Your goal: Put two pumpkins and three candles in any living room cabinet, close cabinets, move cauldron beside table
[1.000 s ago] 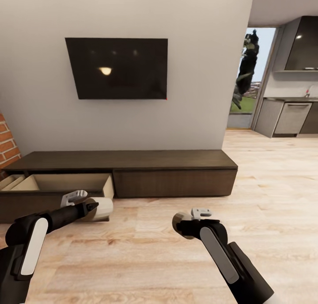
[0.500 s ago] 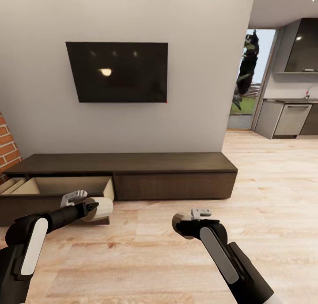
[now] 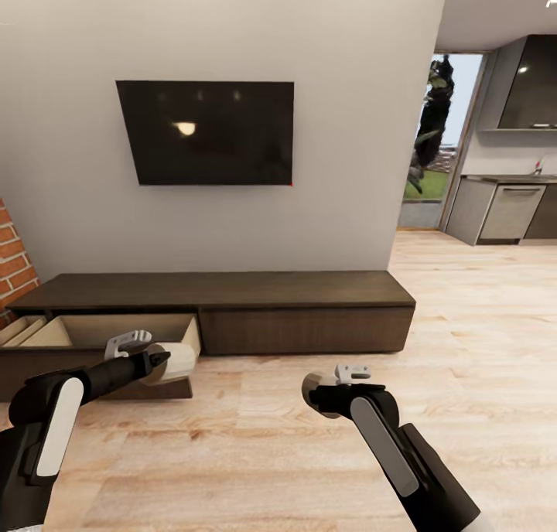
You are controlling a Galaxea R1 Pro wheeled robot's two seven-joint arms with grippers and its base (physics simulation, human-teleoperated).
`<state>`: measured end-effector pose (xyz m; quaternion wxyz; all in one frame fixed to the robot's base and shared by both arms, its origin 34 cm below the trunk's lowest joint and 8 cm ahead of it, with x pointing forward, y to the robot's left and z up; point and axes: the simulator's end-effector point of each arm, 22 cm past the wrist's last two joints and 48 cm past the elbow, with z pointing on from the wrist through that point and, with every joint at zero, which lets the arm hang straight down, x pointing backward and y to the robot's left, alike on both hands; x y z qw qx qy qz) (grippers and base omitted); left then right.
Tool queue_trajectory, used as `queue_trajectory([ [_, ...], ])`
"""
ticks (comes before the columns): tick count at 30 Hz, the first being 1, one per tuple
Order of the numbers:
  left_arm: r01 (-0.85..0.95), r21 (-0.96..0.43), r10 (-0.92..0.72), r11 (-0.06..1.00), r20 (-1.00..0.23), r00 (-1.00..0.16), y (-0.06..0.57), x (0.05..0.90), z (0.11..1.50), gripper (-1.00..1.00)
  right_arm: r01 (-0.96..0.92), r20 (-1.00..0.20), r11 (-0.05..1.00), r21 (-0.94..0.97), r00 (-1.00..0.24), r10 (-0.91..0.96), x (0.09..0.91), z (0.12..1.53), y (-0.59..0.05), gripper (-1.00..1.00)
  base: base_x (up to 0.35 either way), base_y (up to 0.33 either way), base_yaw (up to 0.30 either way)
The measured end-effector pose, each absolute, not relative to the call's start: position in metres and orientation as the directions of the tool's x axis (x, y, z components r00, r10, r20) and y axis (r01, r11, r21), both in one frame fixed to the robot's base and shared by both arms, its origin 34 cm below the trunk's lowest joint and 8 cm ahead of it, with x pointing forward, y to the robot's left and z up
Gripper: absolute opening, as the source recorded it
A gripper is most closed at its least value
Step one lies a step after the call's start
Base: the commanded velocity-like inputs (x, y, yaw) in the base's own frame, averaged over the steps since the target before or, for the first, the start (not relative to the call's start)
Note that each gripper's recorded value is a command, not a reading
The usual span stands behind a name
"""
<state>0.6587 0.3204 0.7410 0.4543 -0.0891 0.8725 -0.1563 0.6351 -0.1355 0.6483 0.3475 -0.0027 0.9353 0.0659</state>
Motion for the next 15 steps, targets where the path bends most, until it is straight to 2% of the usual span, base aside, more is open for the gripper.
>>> queue_trajectory([
  [6,-0.098,-0.306,-0.3,0.947,-0.733,-0.611,0.348,0.671,0.731,-1.0,-0.041,-0.65,0.992,0.121,-0.758,0.048,0.639,0.661,-0.14,-1.0,0.0,0.0,0.0],
  [10,-0.233,-0.225,-0.324,0.946,-0.665,-0.673,0.384,0.67,0.698,-1.0,-0.016,-0.648,0.993,0.116,-0.759,0.063,0.642,0.668,-0.15,-1.0,0.0,0.0,0.0],
  [15,-0.293,-0.185,-0.344,0.938,-0.604,-0.719,0.393,0.671,0.679,-1.0,0.047,-0.644,0.989,0.14,-0.755,0.127,0.65,0.68,-0.173,-1.0,0.0,0.0,0.0],
])
